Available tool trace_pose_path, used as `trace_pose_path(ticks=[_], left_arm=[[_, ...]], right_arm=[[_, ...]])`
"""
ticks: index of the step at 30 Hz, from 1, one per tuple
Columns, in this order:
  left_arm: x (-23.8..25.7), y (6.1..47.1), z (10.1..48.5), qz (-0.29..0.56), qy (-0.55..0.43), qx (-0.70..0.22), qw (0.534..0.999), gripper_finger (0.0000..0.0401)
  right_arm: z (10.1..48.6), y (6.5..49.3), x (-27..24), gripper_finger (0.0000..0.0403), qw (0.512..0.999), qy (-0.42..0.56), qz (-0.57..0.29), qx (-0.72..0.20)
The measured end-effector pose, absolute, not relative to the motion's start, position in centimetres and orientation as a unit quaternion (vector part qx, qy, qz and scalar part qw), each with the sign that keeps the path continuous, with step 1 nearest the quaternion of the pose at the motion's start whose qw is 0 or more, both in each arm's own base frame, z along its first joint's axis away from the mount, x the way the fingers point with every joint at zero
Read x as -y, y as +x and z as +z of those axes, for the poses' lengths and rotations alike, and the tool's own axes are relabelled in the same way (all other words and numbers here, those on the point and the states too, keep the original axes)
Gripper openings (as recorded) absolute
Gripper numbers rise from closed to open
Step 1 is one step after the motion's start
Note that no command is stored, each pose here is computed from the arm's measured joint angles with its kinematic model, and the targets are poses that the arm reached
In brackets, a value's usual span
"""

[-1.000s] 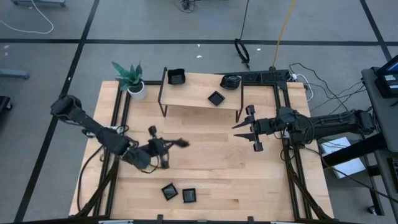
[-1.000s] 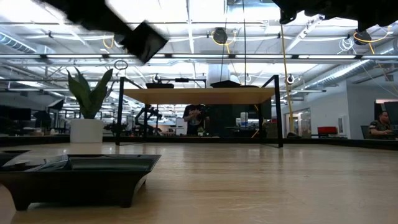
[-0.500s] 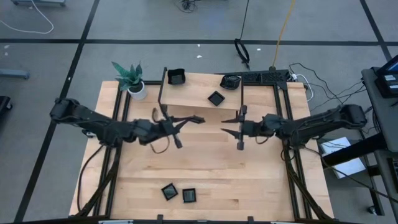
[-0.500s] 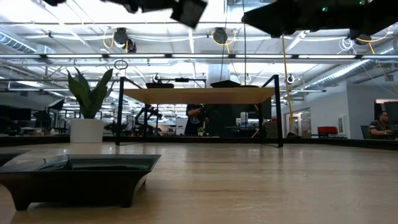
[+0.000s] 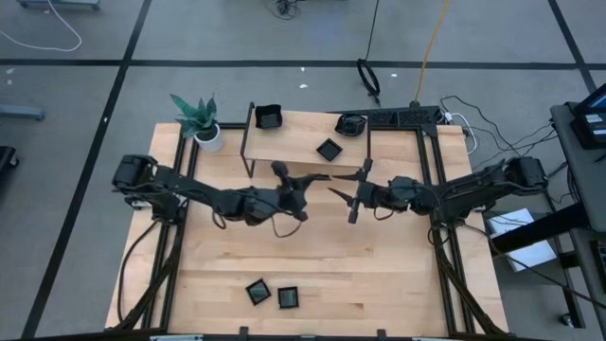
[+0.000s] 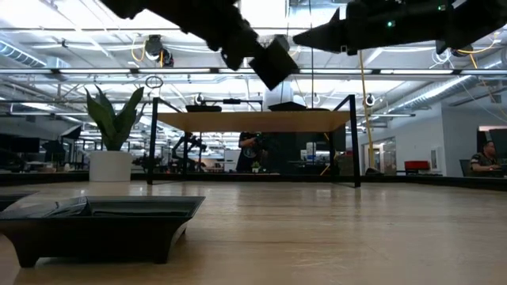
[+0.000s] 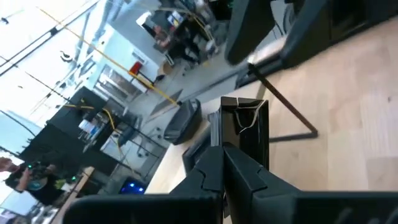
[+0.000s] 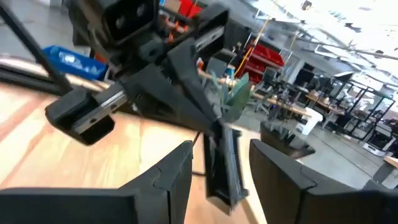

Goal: Pick & Place Mini shaped plates
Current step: Stack the black square plate on top of the other black square plates on the shelf

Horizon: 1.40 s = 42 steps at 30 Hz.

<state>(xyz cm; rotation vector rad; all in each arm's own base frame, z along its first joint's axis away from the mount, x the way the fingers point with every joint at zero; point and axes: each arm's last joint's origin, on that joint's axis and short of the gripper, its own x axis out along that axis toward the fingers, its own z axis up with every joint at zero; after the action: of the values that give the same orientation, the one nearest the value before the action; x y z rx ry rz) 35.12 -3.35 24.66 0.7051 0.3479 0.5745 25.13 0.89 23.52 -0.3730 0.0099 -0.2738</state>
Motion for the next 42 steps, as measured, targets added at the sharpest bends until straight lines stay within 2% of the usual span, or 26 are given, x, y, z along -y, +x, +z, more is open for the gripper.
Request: trace_pose_path(ticks=[8,23,35,42], left_arm=[[3.9,37.2,24.6,0.303,0.353,-0.208,0.861,0.0001],[3.8,37.2,24.6,0.32,0.33,-0.202,0.865,0.0001],[4.0,37.2,24.6,0.309,0.328,-0.199,0.87,0.0002],[4.0,37.3,24.6,0.303,0.327,-0.196,0.874,0.0003]], right_arm=[[22.6,25.3,-1.0,0.0139,0.968,-0.192,-0.155,-0.046],[22.1,25.6,0.0,0.011,0.952,-0.233,-0.187,-0.062],[22.1,25.7,0.8,0.0108,0.954,-0.235,-0.177,-0.063],[22.1,25.7,0.8,0.0072,0.952,-0.243,-0.176,-0.065]])
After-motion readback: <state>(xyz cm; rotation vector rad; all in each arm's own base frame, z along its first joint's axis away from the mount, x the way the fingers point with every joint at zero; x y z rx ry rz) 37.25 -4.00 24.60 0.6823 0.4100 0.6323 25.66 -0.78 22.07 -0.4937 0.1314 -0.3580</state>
